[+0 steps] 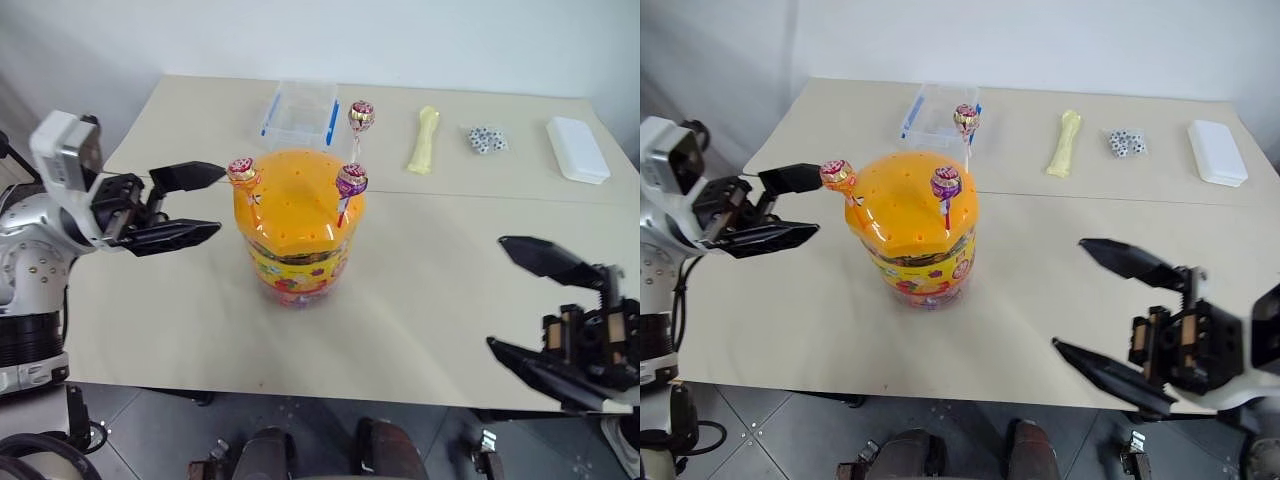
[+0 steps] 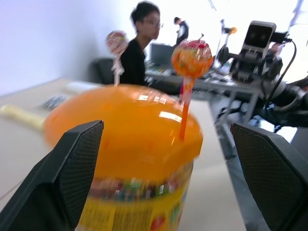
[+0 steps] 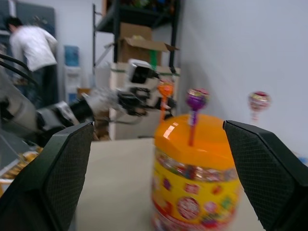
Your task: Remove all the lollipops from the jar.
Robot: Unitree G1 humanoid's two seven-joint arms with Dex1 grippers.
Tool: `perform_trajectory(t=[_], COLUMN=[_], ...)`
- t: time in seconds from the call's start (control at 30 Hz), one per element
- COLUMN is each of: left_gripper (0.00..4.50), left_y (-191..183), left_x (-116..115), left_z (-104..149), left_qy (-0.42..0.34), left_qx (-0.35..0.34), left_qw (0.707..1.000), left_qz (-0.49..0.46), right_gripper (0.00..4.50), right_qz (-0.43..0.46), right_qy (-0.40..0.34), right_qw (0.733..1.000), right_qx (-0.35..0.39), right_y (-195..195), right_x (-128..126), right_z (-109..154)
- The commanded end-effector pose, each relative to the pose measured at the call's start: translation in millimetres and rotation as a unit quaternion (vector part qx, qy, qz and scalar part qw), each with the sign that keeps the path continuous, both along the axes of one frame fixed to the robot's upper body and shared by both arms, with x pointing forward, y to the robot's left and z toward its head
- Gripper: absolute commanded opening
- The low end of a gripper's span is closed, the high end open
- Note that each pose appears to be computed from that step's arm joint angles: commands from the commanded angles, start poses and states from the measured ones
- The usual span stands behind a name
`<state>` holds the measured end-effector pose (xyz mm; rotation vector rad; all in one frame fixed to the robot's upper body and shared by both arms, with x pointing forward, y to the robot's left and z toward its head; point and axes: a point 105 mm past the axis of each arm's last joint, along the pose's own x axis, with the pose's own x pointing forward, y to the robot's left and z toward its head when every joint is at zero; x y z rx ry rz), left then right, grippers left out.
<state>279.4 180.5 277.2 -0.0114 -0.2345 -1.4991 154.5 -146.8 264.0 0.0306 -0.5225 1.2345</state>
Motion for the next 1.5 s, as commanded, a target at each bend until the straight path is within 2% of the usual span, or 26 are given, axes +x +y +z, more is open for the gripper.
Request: perform_trajectory(t=[0.03, 0.1, 0.2, 0.5, 0.63, 0.8, 0.9, 0.97, 1.0, 1.07, 1.13, 1.23, 1.3, 1.37, 1.5], left_gripper=[4.50, 4.50, 3.89, 1.11, 0.01, 0.01, 0.01, 0.01, 0.01, 0.01, 0.01, 0.01, 0.01, 0.01, 0.01], left_y=[-17, -27, -35, -35, -34, -29, -3, 18, 35, 78, 116, 149, 170, 175, 174], left_x=[7, 14, 13, 1, 0, 6, 27, 41, 51, 69, 73, 58, 42, 25, 4], left_z=[4, 7, 9, 7, 15, 48, 76, 77, 71, 32, -9, -53, -81, -104, -115], left_qy=[-0.025, -0.029, -0.027, -0.015, -0.007, 0.003, 0.014, 0.027, 0.039, 0.060, 0.107, 0.138, 0.191, 0.223, 0.261], left_qx=[0.002, -0.015, -0.023, -0.001, -0.024, -0.126, -0.226, -0.240, -0.234, -0.125, -0.020, 0.099, 0.134, 0.177, 0.191], left_qw=[0.999, 0.999, 0.998, 0.996, 0.994, 0.988, 0.974, 0.968, 0.962, 0.944, 0.904, 0.862, 0.823, 0.804, 0.786], left_qz=[-0.025, -0.030, -0.054, -0.092, -0.105, -0.089, -0.006, 0.070, 0.136, 0.301, 0.412, 0.478, 0.518, 0.522, 0.527], right_gripper=[4.46, 4.46, 4.50, 4.50, 4.50, 4.50, 4.50, 4.50, 4.50, 4.50, 4.50, 4.50, 4.50, 4.50, 4.50], right_qz=[0.007, 0.001, -0.010, -0.027, -0.032, -0.024, -0.001, 0.018, 0.033, 0.065, 0.085, 0.104, 0.118, 0.124, 0.124], right_qy=[-0.019, -0.020, -0.024, -0.026, -0.030, -0.030, -0.032, -0.034, -0.031, -0.035, -0.041, -0.042, -0.036, -0.032, -0.023], right_qw=[1.000, 0.999, 0.999, 0.999, 0.999, 0.999, 0.999, 0.999, 0.999, 0.996, 0.993, 0.988, 0.983, 0.981, 0.979], right_qx=[-0.020, -0.026, -0.024, -0.026, -0.022, -0.001, 0.011, 0.006, -0.006, -0.044, -0.073, -0.106, -0.134, -0.147, -0.159], right_y=[6, 4, 2, 0, -3, -7, -5, -2, 1, 7, 10, 11, 11, 11, 10], right_x=[-3, 1, 3, 3, 5, 8, 9, 11, 12, 13, 15, 15, 15, 16, 19], right_z=[-9, -14, -17, -22, -21, -15, -9, -6, -7, -12, -17, -23, -30, -35, -44])
